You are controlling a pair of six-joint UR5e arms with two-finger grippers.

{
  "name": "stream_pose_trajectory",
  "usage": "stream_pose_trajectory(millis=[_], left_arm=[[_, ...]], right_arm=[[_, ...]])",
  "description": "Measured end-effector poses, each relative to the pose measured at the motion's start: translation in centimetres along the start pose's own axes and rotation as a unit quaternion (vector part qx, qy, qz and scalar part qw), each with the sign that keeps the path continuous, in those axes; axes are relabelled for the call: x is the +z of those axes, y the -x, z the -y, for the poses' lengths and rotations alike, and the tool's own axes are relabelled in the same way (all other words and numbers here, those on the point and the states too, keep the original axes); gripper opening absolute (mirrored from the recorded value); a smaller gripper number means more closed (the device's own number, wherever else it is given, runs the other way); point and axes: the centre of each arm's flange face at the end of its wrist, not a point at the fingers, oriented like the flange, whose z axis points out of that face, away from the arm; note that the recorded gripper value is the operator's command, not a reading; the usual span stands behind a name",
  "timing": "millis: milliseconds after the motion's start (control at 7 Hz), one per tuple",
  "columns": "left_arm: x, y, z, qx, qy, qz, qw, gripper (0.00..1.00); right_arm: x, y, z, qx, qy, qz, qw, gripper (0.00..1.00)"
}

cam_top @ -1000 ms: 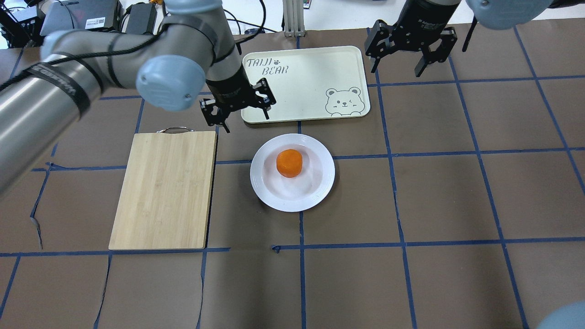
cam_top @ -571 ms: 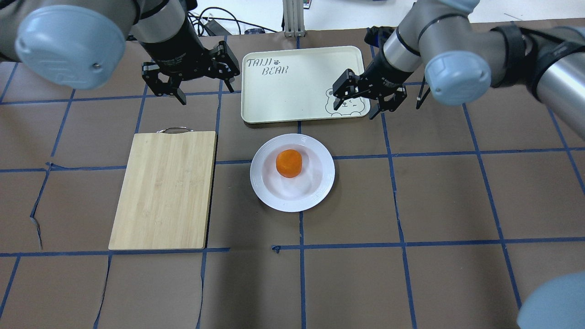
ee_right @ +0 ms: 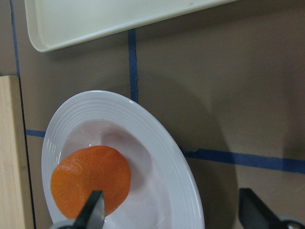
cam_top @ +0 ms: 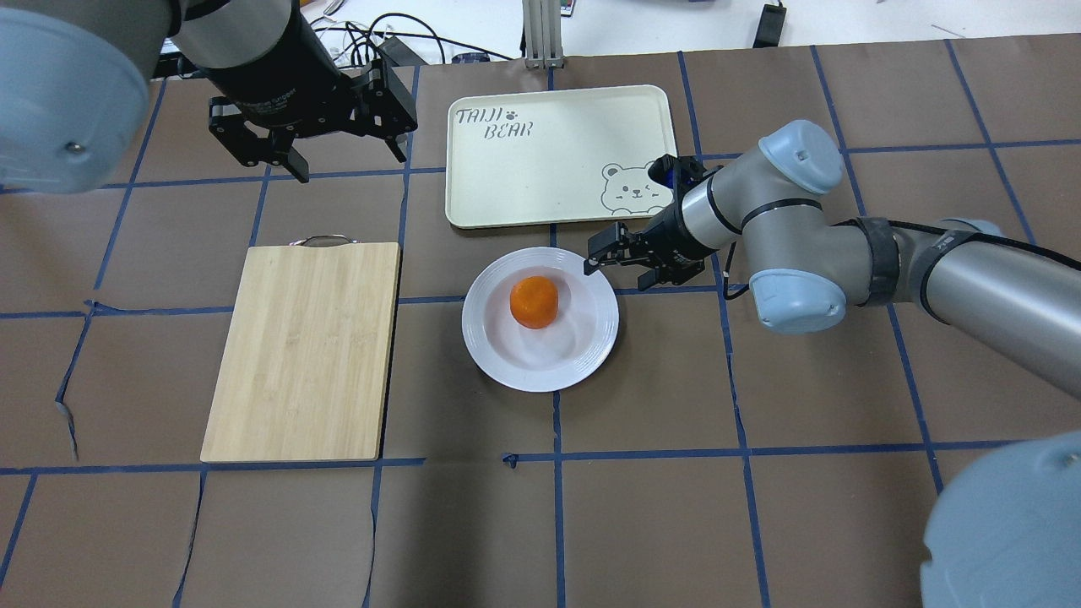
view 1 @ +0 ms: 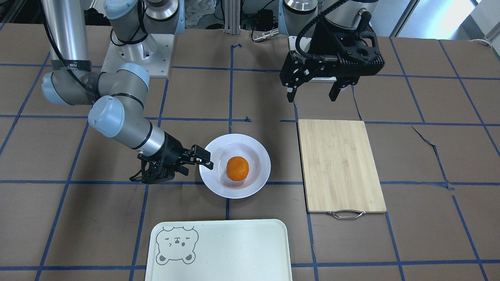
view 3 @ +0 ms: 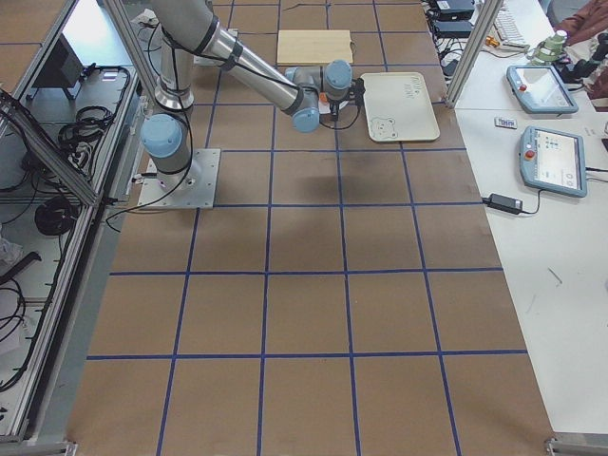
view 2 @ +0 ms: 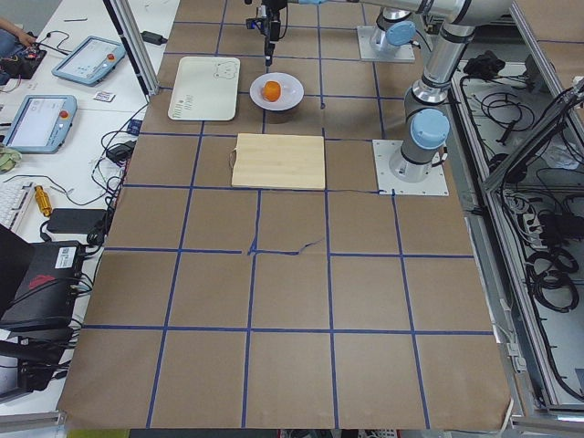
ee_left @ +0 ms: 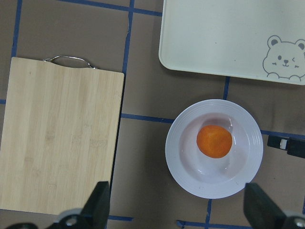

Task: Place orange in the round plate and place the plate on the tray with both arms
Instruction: 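Raise the left gripper away while the right gripper reaches to the plate rim, then grip the plate rim nearest the right gripper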

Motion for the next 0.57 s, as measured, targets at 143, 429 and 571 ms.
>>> stream_pose_trajectory(millis=[143, 429, 571], left_arm=[[-0.3, 0.3, -0.5, -0.003, 0.001, 0.006, 1.0000, 1.00], [-0.8, 1.2, -0.6, -0.002, 0.010, 0.019, 0.9998, 1.00], [-0.9, 1.9, -0.4, 0.008, 0.012, 0.025, 0.9996, 1.00]], right_arm=[[1.5, -0.7, -0.5, 0.005, 0.000, 0.003, 1.0000, 0.99], [3.5, -0.6, -2.5, 0.026, -0.001, 0.012, 0.9996, 0.98], [4.2, -0.5, -3.0, 0.033, 0.001, 0.014, 0.9994, 0.90]])
